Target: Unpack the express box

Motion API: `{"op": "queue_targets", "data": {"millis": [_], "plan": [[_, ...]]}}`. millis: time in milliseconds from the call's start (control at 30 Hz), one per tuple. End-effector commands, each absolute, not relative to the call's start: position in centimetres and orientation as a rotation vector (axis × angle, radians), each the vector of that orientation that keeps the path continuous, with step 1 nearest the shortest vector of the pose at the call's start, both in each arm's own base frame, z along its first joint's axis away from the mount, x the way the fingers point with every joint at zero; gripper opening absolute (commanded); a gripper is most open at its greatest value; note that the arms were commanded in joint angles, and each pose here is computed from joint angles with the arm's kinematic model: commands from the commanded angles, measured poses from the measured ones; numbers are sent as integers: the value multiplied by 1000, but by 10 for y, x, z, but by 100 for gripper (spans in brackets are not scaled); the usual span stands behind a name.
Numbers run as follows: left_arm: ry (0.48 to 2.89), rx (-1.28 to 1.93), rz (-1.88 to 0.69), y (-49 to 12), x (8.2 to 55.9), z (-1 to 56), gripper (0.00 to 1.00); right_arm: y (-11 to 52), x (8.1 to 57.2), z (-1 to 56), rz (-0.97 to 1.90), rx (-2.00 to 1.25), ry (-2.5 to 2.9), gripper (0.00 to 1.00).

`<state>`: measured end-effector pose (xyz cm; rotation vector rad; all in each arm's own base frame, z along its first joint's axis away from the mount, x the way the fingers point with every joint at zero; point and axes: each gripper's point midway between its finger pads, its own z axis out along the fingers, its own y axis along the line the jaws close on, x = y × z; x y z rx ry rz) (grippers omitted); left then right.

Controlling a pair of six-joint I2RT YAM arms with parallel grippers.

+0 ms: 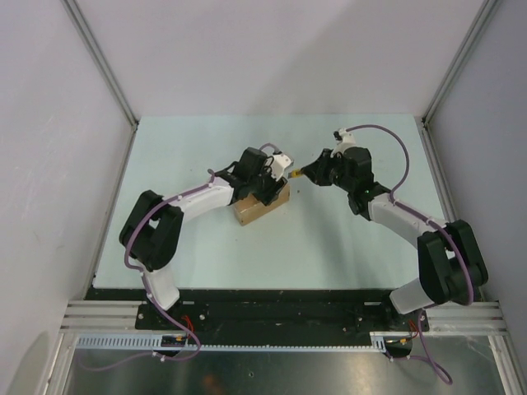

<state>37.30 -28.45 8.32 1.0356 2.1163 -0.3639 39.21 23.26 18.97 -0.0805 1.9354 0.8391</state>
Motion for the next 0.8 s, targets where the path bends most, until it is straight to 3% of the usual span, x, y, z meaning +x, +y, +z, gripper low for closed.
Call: {"op": "queue_targets", "data": {"millis": [0,200,767], "plan": [[2037,1106,-405,-290,375,97,56,236,400,198,839,-107,1878,0],[2026,1140,-409,-289,369,95,52,239,403,204,856,-118,1855,0],[2041,1185,-357,-289,359,81,51,248,412,199,863,-157,1848,0]]}}
